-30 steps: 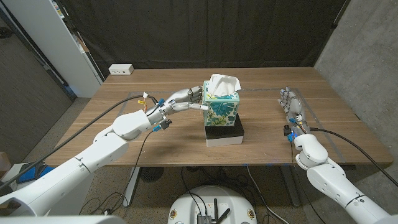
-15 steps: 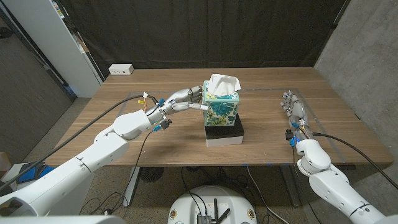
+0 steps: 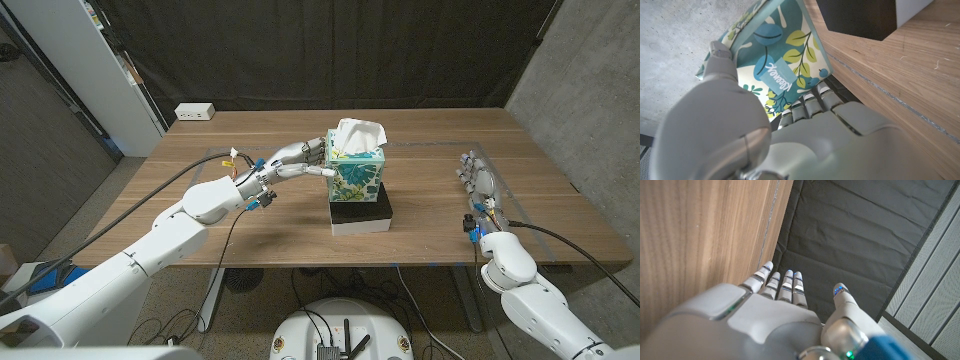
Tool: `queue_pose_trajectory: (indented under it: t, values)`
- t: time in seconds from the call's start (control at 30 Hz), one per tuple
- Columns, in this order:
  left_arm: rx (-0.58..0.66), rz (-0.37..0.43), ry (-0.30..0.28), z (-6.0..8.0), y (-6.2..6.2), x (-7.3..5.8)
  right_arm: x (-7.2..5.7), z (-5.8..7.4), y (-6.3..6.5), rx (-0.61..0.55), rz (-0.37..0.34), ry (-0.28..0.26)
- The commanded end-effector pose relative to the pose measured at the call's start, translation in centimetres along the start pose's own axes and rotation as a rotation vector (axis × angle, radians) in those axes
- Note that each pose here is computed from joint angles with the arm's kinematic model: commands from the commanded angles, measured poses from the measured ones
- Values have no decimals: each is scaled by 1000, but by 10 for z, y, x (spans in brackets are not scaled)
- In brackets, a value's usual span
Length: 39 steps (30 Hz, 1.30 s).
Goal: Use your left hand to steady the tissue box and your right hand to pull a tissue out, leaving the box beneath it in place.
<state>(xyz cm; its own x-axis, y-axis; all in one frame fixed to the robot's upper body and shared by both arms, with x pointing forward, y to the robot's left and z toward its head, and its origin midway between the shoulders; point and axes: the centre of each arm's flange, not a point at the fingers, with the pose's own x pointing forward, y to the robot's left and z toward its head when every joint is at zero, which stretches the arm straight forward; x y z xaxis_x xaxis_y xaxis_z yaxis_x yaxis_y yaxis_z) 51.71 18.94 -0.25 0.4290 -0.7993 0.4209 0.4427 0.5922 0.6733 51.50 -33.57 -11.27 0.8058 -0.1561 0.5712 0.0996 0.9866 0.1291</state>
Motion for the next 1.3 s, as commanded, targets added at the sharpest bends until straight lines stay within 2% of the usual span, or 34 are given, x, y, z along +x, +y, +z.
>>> queue_pose_trajectory:
  t: [0.03,0.13,0.27,0.33,0.73,0.97,1.3]
  values:
    - [2,-3,-4,-1,1,2,-19,3,-5,4,-22,-1]
    - [-9,-3,-10,-2,2,2,-24,2,-7,-8,-53,5]
    - [-7,-11,-1,-3,2,3,-29,1,-9,12,-38,22]
    - [-10,-12,-5,-3,3,3,-32,3,-8,-17,-50,12]
    - [-16,-17,-3,-4,3,3,-45,6,-8,-12,-53,12]
    - [-15,-28,-10,-4,3,5,-46,7,-7,-4,-49,19]
    - [-19,-31,-8,-5,4,8,-48,13,-1,10,-81,20]
